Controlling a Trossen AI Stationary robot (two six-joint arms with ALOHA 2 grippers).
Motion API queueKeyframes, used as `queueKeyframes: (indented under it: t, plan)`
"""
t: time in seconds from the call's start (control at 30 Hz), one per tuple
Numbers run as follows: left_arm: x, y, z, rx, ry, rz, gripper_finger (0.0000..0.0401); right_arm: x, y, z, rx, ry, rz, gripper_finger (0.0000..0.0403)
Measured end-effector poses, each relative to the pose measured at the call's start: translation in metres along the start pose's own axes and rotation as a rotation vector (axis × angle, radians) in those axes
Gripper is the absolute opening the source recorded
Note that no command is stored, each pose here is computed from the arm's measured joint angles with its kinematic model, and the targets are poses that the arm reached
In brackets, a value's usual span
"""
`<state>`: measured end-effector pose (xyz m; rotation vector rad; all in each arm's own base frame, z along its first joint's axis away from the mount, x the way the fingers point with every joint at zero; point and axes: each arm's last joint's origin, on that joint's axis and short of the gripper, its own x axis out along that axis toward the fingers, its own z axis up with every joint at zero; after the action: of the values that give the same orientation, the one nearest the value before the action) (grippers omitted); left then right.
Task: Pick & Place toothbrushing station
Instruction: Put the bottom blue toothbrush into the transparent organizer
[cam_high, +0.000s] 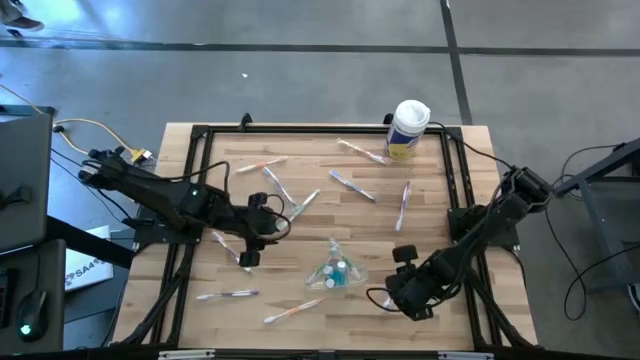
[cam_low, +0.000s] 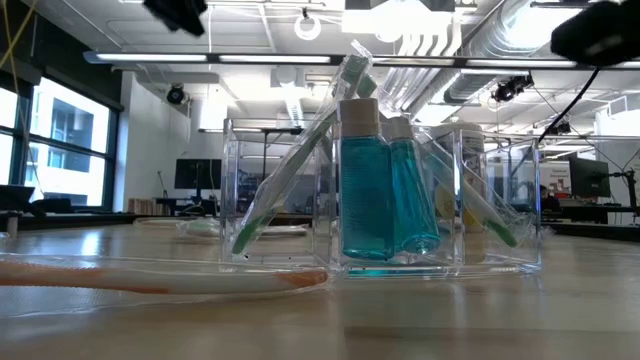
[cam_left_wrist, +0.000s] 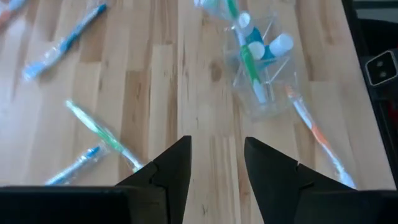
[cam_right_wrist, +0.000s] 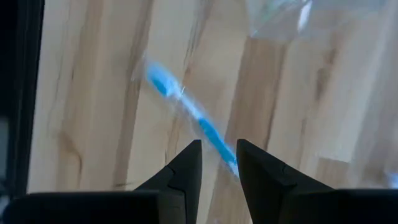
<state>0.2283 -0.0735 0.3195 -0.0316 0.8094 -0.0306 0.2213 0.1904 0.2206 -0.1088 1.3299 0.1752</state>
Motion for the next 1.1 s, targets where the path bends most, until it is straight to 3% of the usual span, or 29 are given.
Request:
queueKeyframes:
  t: [0.27,0.7,1.1]
  plan:
    - [0.022,0.0,-0.02,-0.074,-0.018,-0.02,0.0148,0.029,-0.007,-0.016,-0.076,0.047,0.039,0.0093]
    - [0.024,-0.002,-0.014,-0.076,-0.085,-0.051,0.0148,0.058,-0.019,-0.037,-0.269,0.079,0.018,0.0093]
    - [0.024,-0.002,-0.014,-0.076,-0.086,-0.052,0.0148,0.09,-0.024,-0.035,-0.235,0.098,0.051,0.0093]
